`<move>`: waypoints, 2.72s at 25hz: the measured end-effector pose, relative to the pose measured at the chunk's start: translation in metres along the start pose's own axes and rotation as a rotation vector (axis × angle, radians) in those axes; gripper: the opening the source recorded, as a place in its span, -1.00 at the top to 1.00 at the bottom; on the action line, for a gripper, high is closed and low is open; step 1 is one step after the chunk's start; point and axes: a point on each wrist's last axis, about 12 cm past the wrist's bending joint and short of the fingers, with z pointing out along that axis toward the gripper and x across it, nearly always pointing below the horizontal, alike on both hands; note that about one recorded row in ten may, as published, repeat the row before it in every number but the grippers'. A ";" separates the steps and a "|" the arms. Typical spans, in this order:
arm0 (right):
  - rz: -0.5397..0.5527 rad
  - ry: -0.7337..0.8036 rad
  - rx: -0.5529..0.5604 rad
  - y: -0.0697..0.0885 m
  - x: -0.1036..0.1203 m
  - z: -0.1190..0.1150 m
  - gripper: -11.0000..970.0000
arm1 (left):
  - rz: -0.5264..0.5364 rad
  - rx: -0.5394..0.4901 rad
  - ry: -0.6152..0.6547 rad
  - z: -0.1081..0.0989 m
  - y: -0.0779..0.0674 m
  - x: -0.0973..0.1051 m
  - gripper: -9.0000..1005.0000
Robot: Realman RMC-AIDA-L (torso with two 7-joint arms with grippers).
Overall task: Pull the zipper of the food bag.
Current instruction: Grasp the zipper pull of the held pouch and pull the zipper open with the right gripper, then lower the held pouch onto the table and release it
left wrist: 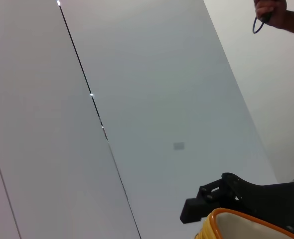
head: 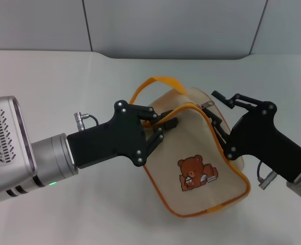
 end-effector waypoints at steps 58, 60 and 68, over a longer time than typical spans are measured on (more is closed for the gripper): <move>0.312 0.177 0.299 0.033 -0.023 -0.101 0.38 | -0.224 -0.297 0.026 -0.003 -0.039 0.020 0.87; 0.339 0.159 0.299 0.030 -0.023 -0.100 0.20 | -0.246 -0.307 0.007 -0.002 -0.044 0.018 0.87; 0.701 0.058 0.169 -0.025 -0.012 -0.097 -0.37 | -0.276 -0.249 -0.028 -0.006 -0.049 0.014 0.58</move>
